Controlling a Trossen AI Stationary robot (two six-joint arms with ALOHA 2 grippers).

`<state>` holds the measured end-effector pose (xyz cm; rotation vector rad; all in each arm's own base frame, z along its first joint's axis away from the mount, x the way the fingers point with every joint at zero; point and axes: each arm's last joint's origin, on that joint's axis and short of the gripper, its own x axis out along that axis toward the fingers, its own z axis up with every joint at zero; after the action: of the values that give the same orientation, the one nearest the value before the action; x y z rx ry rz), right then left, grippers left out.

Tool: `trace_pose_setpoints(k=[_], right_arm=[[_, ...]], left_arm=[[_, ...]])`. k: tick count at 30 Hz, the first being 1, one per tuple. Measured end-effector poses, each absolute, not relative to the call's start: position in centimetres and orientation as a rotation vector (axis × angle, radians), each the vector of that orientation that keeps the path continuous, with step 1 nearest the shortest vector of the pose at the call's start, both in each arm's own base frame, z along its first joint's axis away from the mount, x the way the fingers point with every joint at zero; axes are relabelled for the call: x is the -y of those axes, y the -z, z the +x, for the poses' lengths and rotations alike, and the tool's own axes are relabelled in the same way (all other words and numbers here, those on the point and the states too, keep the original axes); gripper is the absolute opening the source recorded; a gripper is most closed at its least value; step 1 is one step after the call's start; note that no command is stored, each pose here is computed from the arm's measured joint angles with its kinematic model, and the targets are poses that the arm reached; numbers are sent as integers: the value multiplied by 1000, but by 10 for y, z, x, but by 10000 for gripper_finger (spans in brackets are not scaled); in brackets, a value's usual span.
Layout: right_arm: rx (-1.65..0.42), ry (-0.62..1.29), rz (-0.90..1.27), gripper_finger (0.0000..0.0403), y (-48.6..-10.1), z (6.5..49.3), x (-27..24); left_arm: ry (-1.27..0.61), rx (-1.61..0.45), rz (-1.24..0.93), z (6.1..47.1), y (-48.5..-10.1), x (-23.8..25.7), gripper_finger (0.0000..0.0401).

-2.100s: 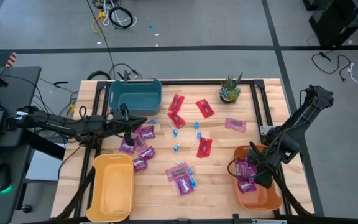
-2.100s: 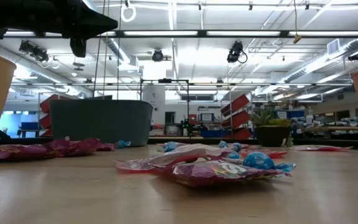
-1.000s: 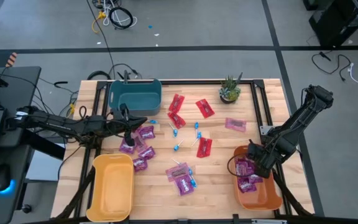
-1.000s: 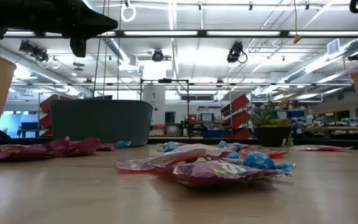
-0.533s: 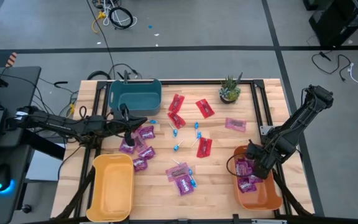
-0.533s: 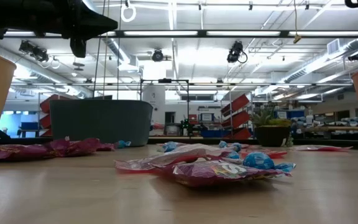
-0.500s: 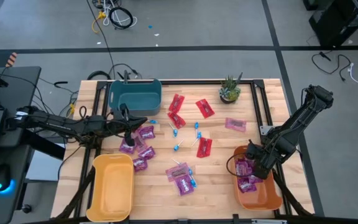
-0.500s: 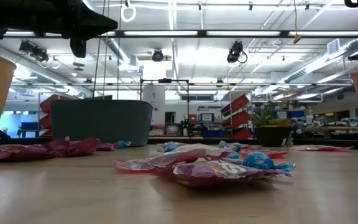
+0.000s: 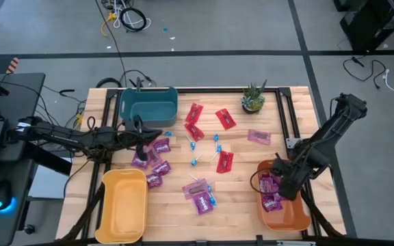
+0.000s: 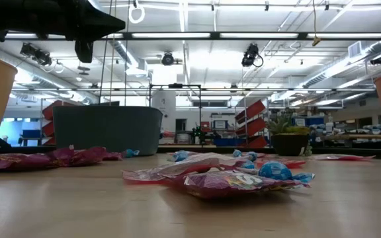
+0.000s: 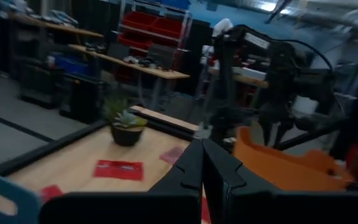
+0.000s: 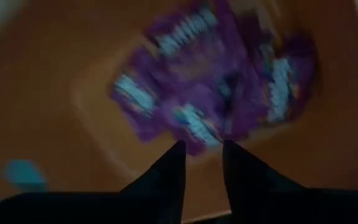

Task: Sort candy
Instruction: Put the purple candy into the orange bin

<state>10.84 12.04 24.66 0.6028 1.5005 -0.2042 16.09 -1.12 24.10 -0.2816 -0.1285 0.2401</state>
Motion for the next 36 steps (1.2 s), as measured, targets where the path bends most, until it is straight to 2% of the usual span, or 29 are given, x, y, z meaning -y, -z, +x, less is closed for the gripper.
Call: trace_pose_setpoints(k=[8,18,27,36], right_arm=[[-1111,146,415,91,-290,123,-120],[-759,156,205,91,-310,155,-109],[-535,86,53,91,-328,189,-100],[-442,60,-123,90,-323,224,-107]], left_arm=[[-192,123,-347,161,-240,13,6],[-190,114,-338,161,-240,14,6],[-196,73,-327,161,-236,14,6],[-199,56,-323,162,-234,14,6]])
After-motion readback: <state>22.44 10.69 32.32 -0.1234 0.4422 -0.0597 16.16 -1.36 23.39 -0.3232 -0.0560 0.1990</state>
